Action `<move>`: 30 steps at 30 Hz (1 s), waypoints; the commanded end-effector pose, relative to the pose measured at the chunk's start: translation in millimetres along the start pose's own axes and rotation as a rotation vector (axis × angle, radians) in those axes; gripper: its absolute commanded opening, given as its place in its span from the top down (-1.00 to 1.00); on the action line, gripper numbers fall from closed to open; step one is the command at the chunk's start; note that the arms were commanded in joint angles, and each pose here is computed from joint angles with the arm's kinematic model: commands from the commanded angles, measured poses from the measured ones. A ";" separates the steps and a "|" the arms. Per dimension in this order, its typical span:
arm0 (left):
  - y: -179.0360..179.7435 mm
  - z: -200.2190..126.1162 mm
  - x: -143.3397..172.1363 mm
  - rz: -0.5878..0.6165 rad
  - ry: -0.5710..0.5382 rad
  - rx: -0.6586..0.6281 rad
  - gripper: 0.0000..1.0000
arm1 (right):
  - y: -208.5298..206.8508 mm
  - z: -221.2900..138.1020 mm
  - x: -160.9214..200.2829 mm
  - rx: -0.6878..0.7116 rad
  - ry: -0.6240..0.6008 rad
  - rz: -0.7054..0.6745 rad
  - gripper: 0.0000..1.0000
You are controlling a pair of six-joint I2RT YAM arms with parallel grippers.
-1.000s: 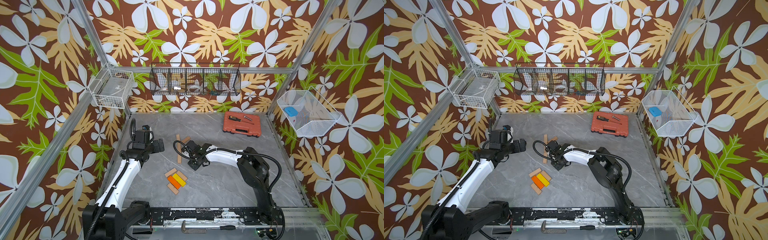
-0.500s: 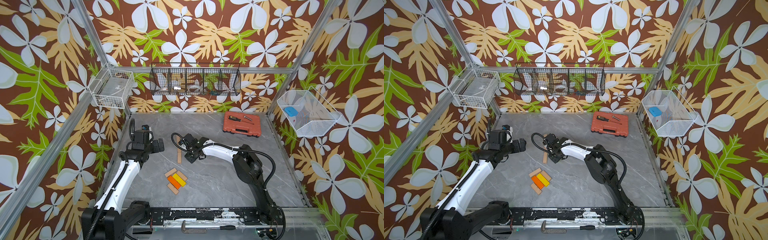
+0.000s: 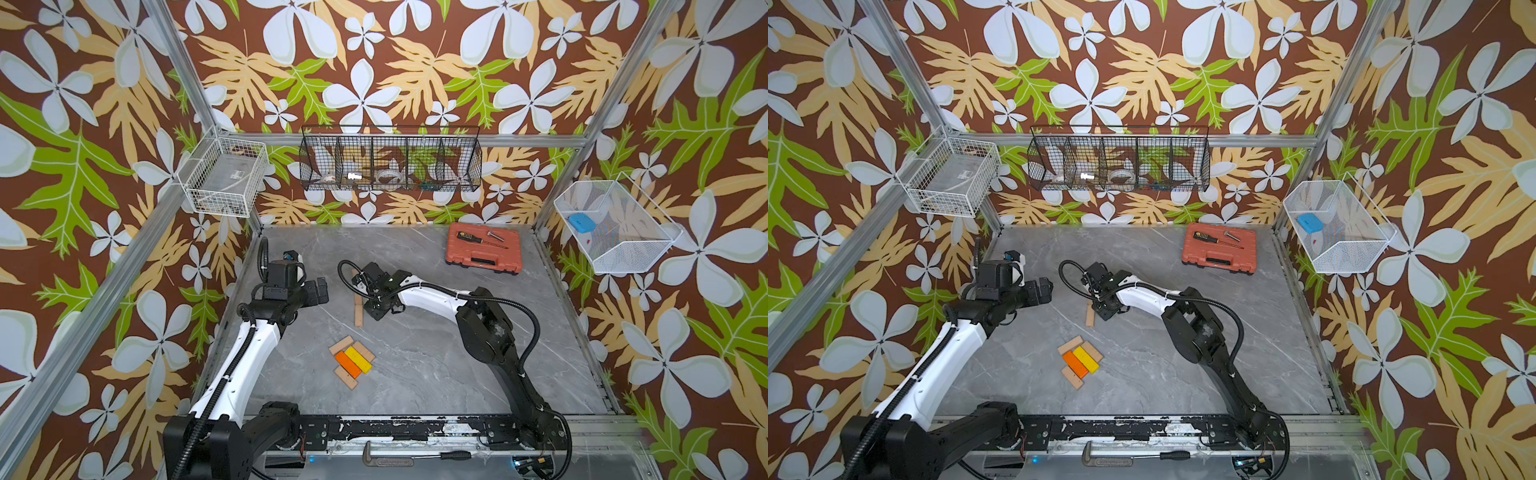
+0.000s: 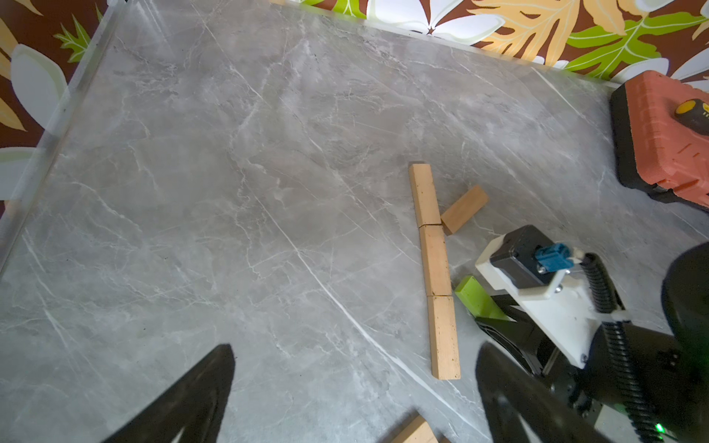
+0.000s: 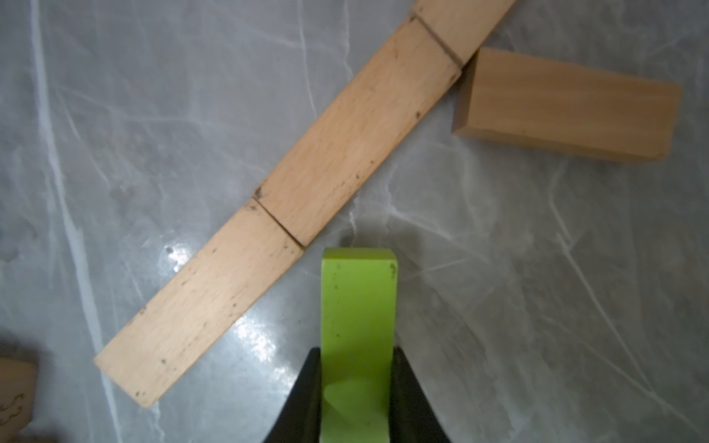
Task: Assemble the letter k with building blocks
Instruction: Assemble the building block at the center of the board.
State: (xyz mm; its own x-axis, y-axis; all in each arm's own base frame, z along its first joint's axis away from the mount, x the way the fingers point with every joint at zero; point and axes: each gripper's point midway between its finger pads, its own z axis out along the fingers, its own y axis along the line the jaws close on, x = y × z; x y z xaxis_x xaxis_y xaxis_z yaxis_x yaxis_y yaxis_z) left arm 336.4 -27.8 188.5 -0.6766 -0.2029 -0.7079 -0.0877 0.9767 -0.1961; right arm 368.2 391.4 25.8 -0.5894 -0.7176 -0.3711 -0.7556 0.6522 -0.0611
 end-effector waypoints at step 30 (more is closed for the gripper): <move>12.5 1.9 -7.4 -0.058 -0.018 -0.007 -0.97 | 5.5 14.4 6.3 -0.043 0.046 -0.015 0.46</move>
State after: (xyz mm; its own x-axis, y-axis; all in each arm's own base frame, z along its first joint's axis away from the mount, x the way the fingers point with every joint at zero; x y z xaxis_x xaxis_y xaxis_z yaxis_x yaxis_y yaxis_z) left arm 338.2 -13.0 184.8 -0.6739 -0.2568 -0.6927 -0.1418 0.9652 -0.2199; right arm 372.2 397.3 20.6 -0.5767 -0.7315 -0.3638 -0.7732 0.6325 -0.0460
